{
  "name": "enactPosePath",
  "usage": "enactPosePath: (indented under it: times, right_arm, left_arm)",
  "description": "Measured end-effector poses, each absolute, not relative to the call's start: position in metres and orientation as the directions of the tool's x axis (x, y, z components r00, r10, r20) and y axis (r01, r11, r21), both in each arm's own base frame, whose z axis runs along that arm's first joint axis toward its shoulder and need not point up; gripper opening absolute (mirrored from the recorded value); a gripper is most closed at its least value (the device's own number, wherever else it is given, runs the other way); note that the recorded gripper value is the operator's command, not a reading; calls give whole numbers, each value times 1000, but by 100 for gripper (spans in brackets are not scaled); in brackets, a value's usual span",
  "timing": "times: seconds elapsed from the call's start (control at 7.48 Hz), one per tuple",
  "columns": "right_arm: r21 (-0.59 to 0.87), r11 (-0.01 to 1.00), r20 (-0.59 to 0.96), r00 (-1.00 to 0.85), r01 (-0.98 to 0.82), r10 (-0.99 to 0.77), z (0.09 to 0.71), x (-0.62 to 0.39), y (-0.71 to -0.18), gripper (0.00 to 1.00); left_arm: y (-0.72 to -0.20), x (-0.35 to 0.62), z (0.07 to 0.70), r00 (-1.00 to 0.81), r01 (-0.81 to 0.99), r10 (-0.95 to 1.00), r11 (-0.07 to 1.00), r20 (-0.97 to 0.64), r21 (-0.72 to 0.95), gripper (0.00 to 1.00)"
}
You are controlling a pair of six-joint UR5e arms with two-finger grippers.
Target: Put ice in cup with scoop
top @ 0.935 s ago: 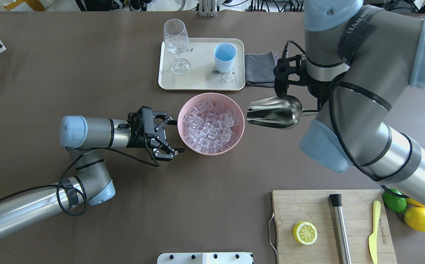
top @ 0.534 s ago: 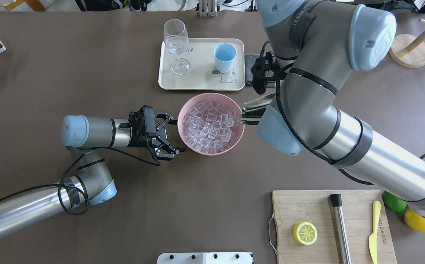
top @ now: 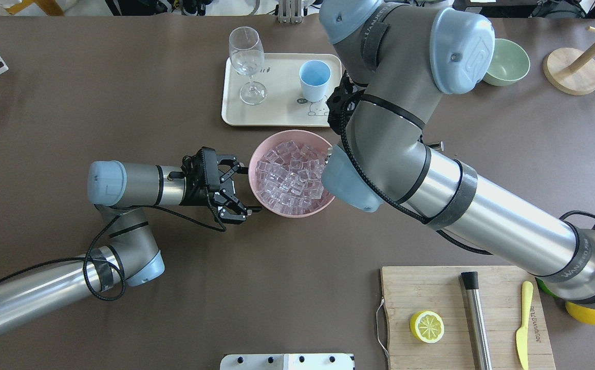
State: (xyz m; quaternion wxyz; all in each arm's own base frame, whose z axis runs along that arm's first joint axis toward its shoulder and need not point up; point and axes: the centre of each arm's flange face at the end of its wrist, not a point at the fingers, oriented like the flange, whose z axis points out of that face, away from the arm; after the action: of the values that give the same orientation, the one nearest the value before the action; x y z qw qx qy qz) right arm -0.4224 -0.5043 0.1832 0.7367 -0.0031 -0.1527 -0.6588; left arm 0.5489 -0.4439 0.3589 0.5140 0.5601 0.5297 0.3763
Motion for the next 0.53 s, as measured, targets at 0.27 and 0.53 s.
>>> enactPosePath:
  times: [0.27, 0.53]
  right_arm:
    - [178, 137, 239, 92, 974, -967, 184, -435, -502, 0]
    - [157, 136, 250, 94, 978, -964, 185, -448, -503, 0]
  left_arm:
    - [-445, 550, 359, 156, 205, 980, 91, -125, 974, 99]
    - [-445, 550, 359, 156, 204, 980, 92, -125, 975, 99]
